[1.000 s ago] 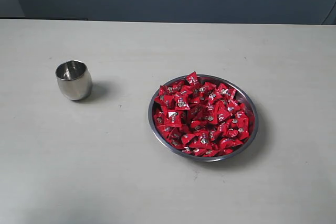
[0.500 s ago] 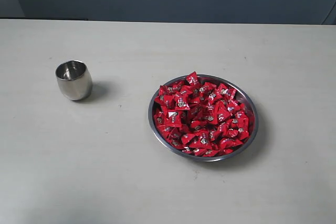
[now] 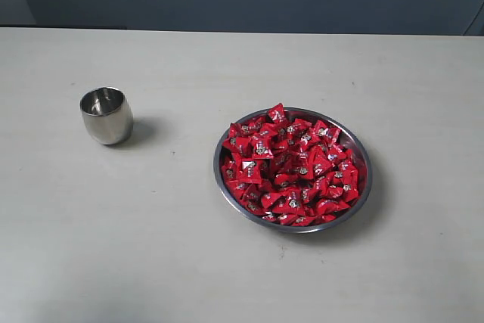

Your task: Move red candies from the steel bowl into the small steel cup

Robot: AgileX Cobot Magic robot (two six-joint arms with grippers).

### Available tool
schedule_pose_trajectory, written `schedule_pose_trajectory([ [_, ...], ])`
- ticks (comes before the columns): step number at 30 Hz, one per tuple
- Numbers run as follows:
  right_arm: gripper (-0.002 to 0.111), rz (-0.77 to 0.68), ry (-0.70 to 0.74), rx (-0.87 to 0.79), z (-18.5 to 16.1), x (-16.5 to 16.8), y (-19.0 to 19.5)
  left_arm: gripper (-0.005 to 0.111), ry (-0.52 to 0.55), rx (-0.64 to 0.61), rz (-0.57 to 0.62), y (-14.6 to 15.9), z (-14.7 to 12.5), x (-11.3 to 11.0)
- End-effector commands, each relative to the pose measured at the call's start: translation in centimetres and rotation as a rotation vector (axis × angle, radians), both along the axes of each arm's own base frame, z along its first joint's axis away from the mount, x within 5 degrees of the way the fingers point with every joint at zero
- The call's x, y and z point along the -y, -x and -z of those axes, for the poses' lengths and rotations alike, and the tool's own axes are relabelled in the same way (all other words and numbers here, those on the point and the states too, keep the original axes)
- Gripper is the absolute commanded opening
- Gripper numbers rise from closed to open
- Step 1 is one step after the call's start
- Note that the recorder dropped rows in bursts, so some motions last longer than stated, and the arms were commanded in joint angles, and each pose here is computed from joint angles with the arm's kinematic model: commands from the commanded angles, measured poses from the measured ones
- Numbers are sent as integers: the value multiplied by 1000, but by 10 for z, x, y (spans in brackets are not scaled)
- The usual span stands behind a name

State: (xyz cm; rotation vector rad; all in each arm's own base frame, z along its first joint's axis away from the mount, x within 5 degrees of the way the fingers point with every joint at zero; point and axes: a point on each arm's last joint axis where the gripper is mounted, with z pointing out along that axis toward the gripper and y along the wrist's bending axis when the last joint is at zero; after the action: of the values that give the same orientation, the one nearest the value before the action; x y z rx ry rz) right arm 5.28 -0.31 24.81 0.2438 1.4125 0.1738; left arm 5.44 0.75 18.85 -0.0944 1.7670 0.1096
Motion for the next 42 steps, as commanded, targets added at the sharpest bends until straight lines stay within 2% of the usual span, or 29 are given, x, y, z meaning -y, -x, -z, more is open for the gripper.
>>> schedule_pose_trajectory([
  [1, -1, 27, 0, 84, -9, 2, 3, 0, 3, 1, -1, 0, 1, 0],
  [15, -1, 43, 3, 129, -13, 4, 4, 0, 3, 1, -1, 0, 1, 0],
  [20, -1, 31, 1, 95, -10, 3, 3, 0, 3, 1, -1, 0, 1, 0],
  [24, -1, 20, -33, 81, -8, 2, 3, 0, 3, 1, -1, 0, 1, 0],
  [28, -1, 7, -126, 91, -8, 2, 3, 0, 3, 1, -1, 0, 1, 0],
  [35, -1, 33, -127, 159, -14, 5, 4, 0, 3, 1, -1, 0, 1, 0],
  [39, -1, 20, -231, 162, -14, 6, 4, 0, 3, 1, -1, 0, 1, 0],
  [42, -1, 21, -234, 154, -16, 6, 2, 0, 3, 1, -1, 0, 1, 0],
])
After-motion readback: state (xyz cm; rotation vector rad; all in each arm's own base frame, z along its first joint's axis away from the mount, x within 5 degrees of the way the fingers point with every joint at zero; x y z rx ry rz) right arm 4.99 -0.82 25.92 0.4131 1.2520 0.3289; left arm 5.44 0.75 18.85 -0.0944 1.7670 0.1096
